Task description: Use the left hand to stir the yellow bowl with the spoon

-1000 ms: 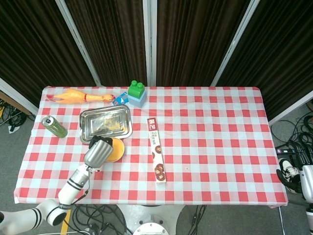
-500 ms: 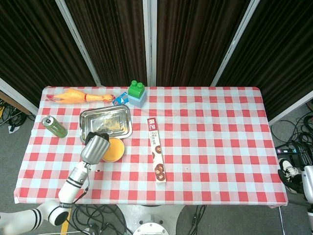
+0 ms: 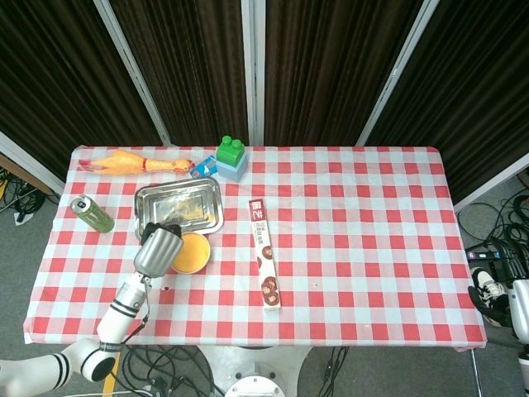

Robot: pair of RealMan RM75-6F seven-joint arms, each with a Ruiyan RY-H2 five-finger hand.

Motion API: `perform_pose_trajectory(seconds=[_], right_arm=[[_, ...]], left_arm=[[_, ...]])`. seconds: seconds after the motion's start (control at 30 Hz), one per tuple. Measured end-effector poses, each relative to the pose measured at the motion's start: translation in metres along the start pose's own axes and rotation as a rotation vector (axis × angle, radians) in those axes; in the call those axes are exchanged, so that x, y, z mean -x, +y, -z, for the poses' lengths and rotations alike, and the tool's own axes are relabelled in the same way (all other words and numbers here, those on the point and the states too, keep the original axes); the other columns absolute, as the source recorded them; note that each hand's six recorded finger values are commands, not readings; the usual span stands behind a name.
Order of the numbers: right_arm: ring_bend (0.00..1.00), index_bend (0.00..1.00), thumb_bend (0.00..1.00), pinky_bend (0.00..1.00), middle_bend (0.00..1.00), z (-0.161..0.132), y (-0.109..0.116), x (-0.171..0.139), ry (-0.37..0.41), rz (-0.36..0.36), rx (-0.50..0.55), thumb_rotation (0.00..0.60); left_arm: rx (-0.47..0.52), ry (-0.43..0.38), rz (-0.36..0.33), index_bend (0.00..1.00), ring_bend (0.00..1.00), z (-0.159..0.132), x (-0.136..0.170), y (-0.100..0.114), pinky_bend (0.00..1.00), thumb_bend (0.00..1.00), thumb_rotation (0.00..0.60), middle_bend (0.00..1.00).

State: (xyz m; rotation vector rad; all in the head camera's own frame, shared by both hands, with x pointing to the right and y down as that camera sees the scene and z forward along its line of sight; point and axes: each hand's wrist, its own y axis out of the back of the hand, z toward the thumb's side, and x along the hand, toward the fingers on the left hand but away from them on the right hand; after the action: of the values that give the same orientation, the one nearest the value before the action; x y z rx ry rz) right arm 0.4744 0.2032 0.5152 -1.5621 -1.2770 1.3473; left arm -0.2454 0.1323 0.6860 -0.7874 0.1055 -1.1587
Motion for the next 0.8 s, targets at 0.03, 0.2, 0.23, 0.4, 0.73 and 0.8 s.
perform_pose_trajectory(seconds=[0.03, 0.2, 0.23, 0.4, 0.73, 0.8], right_arm=[[0.00, 0.00, 0.24, 0.00, 0.12, 0.000, 0.000, 0.000, 0.000, -0.001, -0.001, 0.600], [0.00, 0.00, 0.24, 0.00, 0.12, -0.001, 0.001, -0.001, 0.001, 0.001, -0.002, 0.600], [0.00, 0.00, 0.24, 0.00, 0.12, -0.001, 0.001, -0.001, 0.001, 0.002, -0.002, 0.600], [0.00, 0.00, 0.24, 0.00, 0.12, -0.001, 0.001, -0.003, 0.000, 0.003, -0.001, 0.600], [0.00, 0.00, 0.24, 0.00, 0.12, 0.001, 0.002, -0.004, 0.001, 0.009, 0.005, 0.600], [0.00, 0.00, 0.24, 0.00, 0.12, 0.001, 0.002, -0.004, -0.001, 0.009, 0.005, 0.600]], left_arm=[[-0.010, 0.000, 0.007, 0.73, 0.90, -0.001, -0.001, -0.003, 1.00, 0.42, 0.600, 0.92], [-0.013, 0.011, 0.063, 0.73, 0.90, -0.001, -0.006, -0.019, 1.00, 0.42, 0.600, 0.92], [-0.008, 0.012, 0.066, 0.73, 0.90, -0.001, -0.007, -0.020, 1.00, 0.42, 0.600, 0.92], [0.013, 0.031, 0.065, 0.73, 0.90, 0.004, -0.008, -0.018, 1.00, 0.42, 0.600, 0.92], [0.012, 0.029, 0.062, 0.73, 0.90, 0.004, -0.009, -0.014, 1.00, 0.42, 0.600, 0.92], [0.021, 0.023, 0.077, 0.73, 0.90, 0.002, -0.009, -0.017, 1.00, 0.42, 0.600, 0.92]])
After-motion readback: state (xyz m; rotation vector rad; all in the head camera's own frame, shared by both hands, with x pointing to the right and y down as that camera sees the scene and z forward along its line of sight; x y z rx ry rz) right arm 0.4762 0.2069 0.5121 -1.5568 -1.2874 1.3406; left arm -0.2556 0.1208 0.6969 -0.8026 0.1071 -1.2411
